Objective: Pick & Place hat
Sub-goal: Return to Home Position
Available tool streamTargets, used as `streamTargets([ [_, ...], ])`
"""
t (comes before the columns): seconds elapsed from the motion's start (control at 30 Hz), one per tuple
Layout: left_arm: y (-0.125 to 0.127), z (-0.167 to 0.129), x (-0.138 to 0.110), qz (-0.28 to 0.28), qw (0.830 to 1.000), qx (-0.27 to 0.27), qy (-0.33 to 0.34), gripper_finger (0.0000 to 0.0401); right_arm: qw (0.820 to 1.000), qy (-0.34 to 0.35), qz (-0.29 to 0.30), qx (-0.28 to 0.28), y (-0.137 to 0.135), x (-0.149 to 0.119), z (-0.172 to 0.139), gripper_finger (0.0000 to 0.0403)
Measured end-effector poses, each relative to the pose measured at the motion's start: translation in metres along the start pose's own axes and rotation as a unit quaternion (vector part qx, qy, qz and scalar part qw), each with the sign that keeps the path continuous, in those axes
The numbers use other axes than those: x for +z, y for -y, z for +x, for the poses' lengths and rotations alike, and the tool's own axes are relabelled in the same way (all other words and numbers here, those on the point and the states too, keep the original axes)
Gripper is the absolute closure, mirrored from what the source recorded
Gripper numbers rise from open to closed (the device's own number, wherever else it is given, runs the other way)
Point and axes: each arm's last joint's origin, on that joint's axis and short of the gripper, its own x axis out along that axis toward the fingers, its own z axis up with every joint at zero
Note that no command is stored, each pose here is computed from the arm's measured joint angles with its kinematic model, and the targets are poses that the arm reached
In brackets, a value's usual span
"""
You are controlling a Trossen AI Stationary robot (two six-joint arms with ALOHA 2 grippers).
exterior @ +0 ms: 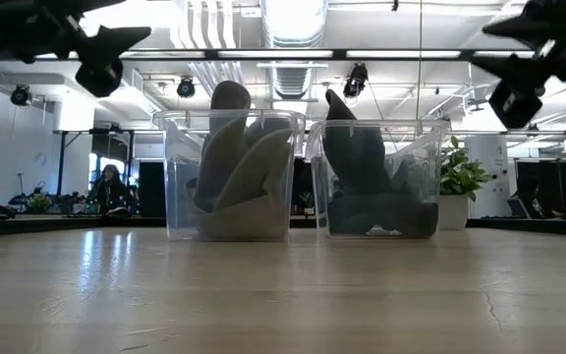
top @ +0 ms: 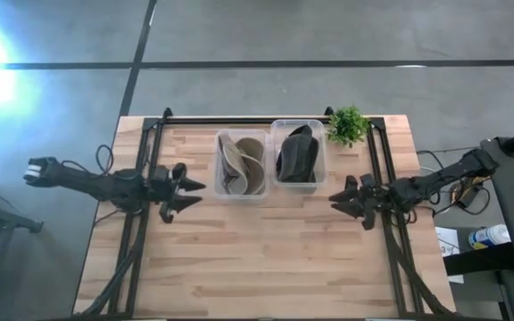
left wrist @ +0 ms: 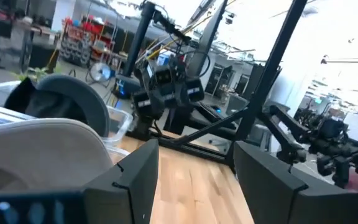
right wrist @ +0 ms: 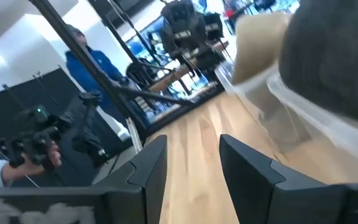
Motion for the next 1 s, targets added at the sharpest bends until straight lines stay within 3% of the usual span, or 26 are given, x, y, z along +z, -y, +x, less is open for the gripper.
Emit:
streamTargets([
  [0.13,-0.002,-0.007,-0.001,-0.006,1.0,0.007,0.019,0.0199,1.0,-0.018,-0.002,-0.014,0.01,-0.014,-0.001,0.0259],
  [0.37,-0.006,-0.009,-0.009,-0.106,0.994,0.021,0.017,0.0199,0.993,-0.089,-0.031,-0.066,0.025,-0.032,-0.004,0.0259],
  [0.6,-0.01,-0.013,-0.018,-0.107,0.993,0.036,-0.016,0.0199,0.986,-0.129,-0.046,-0.094,0.031,-0.04,-0.007,0.0259],
  [0.7,-0.012,-0.019,-0.02,-0.067,0.997,0.037,-0.028,0.0199,0.986,-0.129,-0.046,-0.094,0.031,-0.04,-0.007,0.0259],
  [0.9,-0.025,-0.031,-0.03,0.066,0.995,0.068,0.016,0.0199,0.986,-0.129,-0.046,-0.094,0.031,-0.04,-0.007,0.0259],
  [1.0,-0.031,-0.036,-0.027,0.089,0.991,0.096,0.031,0.0199,0.986,-0.129,-0.046,-0.094,0.031,-0.04,-0.007,0.0259],
])
